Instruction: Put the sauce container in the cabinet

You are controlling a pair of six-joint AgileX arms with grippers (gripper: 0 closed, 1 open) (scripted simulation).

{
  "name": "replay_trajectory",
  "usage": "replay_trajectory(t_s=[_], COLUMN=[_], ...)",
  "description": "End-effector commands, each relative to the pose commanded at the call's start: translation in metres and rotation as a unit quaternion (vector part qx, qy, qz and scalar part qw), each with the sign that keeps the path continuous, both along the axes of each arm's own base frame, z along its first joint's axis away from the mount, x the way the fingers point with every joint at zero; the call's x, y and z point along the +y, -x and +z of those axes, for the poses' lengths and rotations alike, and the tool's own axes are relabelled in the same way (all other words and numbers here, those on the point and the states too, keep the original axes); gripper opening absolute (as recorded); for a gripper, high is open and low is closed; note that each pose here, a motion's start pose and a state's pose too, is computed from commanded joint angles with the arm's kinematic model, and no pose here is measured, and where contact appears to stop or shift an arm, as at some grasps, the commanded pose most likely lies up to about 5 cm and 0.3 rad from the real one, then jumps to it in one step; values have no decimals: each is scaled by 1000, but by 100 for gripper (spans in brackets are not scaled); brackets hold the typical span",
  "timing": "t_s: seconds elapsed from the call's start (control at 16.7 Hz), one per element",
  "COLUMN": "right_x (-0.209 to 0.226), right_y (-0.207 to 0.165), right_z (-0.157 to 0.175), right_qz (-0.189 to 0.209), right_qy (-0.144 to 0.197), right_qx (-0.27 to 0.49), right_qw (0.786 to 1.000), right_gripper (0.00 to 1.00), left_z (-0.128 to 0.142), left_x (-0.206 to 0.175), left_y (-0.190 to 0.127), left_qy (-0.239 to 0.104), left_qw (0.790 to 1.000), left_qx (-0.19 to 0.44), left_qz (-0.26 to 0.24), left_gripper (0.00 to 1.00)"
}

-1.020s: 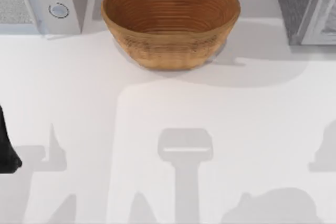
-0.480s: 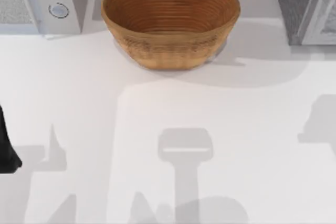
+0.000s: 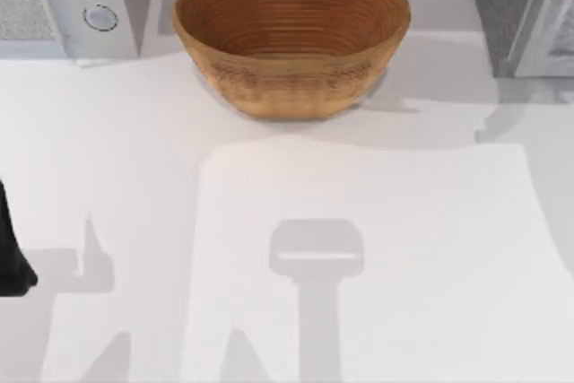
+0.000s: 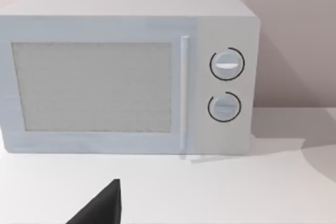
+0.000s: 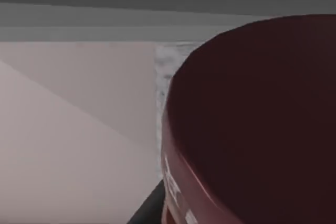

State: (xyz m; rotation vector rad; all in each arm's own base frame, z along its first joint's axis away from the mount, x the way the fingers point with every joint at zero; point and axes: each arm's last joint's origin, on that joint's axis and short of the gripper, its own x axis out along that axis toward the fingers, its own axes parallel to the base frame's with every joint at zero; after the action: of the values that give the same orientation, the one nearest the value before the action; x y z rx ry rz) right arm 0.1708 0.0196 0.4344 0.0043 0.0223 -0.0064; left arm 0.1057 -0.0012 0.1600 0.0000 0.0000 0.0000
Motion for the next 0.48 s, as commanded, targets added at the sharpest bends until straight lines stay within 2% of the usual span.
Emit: replay_trajectory(t_s=[0.24, 0.48], right_x=[11, 23], right_y=[-37, -65], right_z=[58, 89], right_qz=[-3, 2], right_qy=[0, 1], right_qx=[-8, -11], right_qw=[1000, 1000], right_gripper=[0, 0], left_z=[0, 0], left_x=[0, 0], left_y=[0, 0], left_qy=[0, 0], left_qw=[1000, 1000], left_qx=[0, 0], left_qz=[0, 0], left_gripper=[100, 100])
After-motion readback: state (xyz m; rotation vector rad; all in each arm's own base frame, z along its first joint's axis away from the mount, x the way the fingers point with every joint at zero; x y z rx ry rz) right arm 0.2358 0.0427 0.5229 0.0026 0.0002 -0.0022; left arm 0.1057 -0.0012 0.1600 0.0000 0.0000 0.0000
